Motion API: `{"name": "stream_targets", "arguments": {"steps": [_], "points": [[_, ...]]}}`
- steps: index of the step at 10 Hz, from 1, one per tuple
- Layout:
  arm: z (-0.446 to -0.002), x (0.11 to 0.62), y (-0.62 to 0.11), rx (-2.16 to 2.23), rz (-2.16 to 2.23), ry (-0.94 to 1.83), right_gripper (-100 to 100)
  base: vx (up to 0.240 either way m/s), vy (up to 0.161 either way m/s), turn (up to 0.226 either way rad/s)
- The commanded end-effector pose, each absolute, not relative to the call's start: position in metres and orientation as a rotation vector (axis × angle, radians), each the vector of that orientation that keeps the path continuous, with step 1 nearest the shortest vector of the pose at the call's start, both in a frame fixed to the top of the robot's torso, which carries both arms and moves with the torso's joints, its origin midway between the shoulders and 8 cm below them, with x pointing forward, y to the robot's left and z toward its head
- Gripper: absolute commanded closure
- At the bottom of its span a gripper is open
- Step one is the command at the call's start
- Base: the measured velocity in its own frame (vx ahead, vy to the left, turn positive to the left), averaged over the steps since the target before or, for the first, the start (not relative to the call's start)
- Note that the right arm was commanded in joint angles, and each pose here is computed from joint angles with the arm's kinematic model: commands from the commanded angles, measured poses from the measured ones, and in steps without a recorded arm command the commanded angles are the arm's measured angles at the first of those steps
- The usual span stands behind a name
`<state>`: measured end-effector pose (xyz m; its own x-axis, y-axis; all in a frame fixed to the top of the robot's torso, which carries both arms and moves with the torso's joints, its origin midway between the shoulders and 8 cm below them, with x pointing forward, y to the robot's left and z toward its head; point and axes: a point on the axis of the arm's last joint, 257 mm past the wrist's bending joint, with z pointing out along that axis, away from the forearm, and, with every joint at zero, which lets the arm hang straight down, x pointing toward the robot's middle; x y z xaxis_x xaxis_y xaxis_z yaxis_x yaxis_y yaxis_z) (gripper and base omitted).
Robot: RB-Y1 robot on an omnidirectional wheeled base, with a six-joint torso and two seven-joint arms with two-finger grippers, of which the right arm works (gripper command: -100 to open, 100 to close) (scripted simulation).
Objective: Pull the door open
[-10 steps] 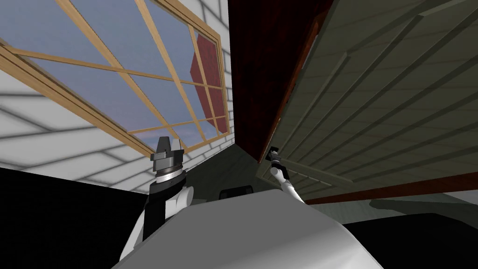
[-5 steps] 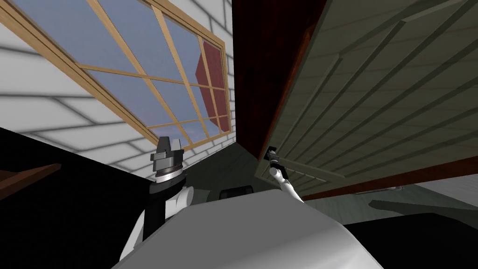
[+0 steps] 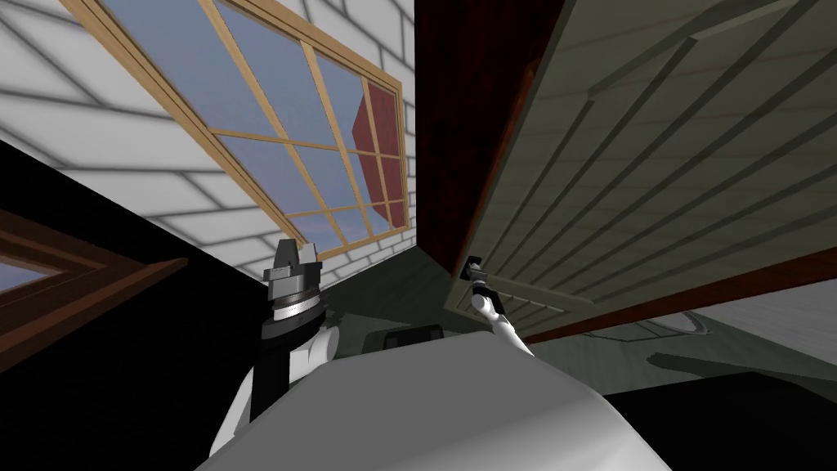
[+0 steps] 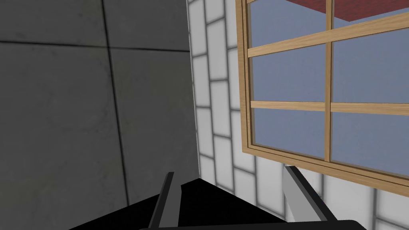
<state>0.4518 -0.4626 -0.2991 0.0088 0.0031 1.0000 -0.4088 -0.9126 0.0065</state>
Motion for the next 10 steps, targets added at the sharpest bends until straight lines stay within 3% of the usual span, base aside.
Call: {"name": "stream_targets", "arguments": {"steps": [1,10], "points": [[-0.297,0.453,-0.457,2.001,1.996,-0.405,100,-0.217,-0.018,0.097],[-0.299,0.450,-0.440,2.045,2.033,-0.343,100,-0.189,-0.023,0.101]]}}
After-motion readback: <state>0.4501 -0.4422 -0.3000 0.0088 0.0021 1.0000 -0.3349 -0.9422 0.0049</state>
